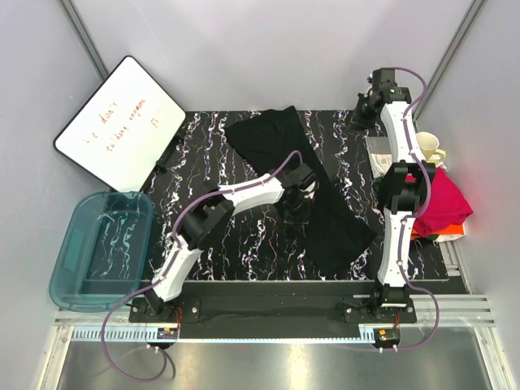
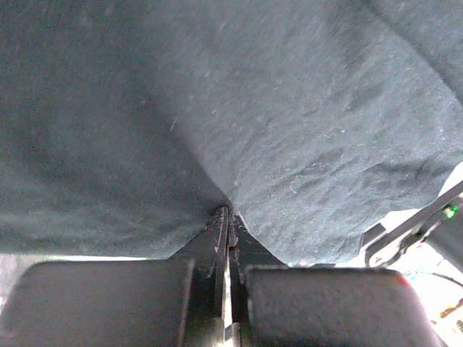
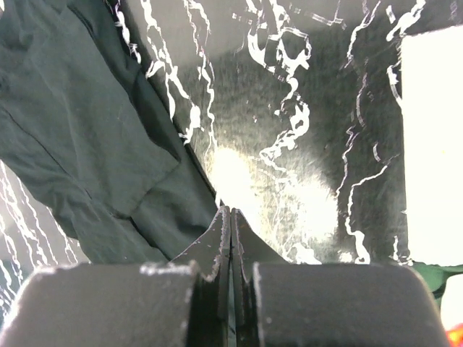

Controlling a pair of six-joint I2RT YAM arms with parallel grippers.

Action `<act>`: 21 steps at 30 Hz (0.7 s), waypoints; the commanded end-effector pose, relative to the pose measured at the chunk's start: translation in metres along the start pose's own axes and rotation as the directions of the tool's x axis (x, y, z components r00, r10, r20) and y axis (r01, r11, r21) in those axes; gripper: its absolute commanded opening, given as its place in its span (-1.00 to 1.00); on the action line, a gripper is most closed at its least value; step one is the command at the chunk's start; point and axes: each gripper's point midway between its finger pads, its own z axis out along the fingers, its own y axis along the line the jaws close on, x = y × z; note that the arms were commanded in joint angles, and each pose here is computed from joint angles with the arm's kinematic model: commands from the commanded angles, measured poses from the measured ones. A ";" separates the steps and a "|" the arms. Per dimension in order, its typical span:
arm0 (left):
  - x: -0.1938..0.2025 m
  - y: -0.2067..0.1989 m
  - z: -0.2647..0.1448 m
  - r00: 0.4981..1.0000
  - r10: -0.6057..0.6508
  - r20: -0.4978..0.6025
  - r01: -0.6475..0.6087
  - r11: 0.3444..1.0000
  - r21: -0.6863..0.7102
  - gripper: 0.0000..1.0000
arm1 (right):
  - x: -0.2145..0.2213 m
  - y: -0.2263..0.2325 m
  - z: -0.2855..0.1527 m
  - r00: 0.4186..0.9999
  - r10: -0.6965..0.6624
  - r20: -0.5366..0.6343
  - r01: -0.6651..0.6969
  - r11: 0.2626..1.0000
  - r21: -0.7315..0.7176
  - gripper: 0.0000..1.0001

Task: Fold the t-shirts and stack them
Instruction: Rotate the tshirt 90 degrees

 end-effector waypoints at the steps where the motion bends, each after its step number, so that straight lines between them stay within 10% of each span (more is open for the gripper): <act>1: 0.037 0.058 -0.017 0.993 -0.091 -0.070 0.081 0.987 -0.141 -1.00 | -0.004 0.023 -0.032 0.999 -0.021 0.025 0.022 0.998 -0.060 -1.00; 12: 0.047 0.157 -0.106 0.983 -0.183 -0.024 0.166 0.935 -0.314 -1.00 | 0.022 0.034 -0.019 0.997 -0.046 -0.061 0.039 0.992 -0.122 -1.00; 21: 0.035 0.150 -0.146 0.994 -0.089 0.058 0.103 0.942 -0.319 -1.00 | 0.074 0.090 -0.008 0.970 -0.173 -0.169 0.142 0.973 -0.183 -1.00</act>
